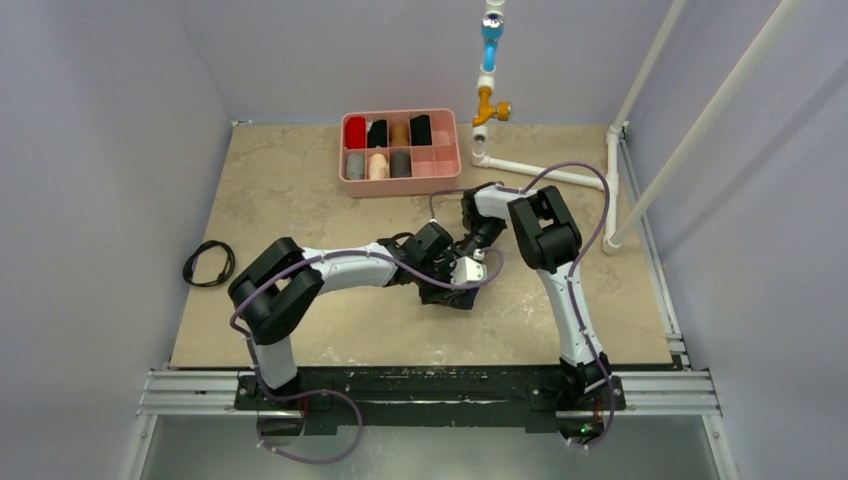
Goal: Roll the underwear
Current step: Roll the underwear to the center of the board.
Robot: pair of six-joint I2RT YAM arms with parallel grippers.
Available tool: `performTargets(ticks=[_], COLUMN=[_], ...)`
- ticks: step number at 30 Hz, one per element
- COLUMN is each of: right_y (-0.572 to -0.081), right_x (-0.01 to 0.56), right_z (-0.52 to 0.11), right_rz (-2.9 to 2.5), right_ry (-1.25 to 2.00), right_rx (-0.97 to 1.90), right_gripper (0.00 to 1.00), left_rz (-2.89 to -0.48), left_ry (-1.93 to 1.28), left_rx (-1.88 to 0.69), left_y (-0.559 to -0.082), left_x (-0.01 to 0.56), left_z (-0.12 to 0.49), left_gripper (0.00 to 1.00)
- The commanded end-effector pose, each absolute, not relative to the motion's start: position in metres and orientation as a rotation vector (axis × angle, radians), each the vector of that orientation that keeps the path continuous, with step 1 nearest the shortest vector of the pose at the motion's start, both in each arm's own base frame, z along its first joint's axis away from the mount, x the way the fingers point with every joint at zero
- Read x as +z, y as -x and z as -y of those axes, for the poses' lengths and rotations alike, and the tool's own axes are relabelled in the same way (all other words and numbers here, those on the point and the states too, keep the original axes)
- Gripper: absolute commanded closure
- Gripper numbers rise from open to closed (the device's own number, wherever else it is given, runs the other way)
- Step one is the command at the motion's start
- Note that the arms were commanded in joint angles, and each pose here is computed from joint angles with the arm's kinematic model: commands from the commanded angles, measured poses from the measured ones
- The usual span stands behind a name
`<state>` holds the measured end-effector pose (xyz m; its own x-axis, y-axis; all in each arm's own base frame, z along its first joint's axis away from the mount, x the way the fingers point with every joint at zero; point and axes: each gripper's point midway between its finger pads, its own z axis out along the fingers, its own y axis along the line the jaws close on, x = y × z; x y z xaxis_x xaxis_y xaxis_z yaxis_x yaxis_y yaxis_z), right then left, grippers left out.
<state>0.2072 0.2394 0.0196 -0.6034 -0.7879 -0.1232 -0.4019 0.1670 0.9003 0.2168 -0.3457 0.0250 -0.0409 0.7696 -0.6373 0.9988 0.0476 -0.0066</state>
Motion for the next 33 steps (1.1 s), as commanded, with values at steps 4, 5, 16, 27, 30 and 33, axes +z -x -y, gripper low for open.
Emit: performTargets(ticks=[4,5,16,27,30,33], right_y=[-0.23,-0.23,-0.243,-0.261,-0.269,-0.276], right_x=[-0.039,-0.038,-0.021,0.0,0.006,0.011], right_z=[-0.23,-0.23,-0.231,-0.22,-0.214,-0.206], right_rz=[2.139,2.142,2.21,2.283,2.309,2.332], right_ry=[-1.433,-1.436,-1.493,-1.574,-1.581,-1.582], right_rx=[-1.281,-1.282,-1.232,-1.135,-1.122,-1.11], right_gripper=[0.8,0.77,0.51,0.46,0.46,0.46], left_rz=[-1.892,-1.902,-2.099,-2.15,-2.158,-2.17], left_ry=[-1.812,-1.817,-1.853,-1.903,-1.91,-1.913], left_rx=[-0.724,-0.725,-0.828,-0.827,-0.831,-0.834], left_y=[-0.211,-0.211,-0.206,-0.201,-0.2,-0.2], left_x=[0.015,0.013,-0.004,-0.011,-0.013,-0.014], left_z=[0.359,0.359,0.349,0.343,0.343,0.342], left_gripper=[1.0,1.0,1.0,1.0,1.0,1.0])
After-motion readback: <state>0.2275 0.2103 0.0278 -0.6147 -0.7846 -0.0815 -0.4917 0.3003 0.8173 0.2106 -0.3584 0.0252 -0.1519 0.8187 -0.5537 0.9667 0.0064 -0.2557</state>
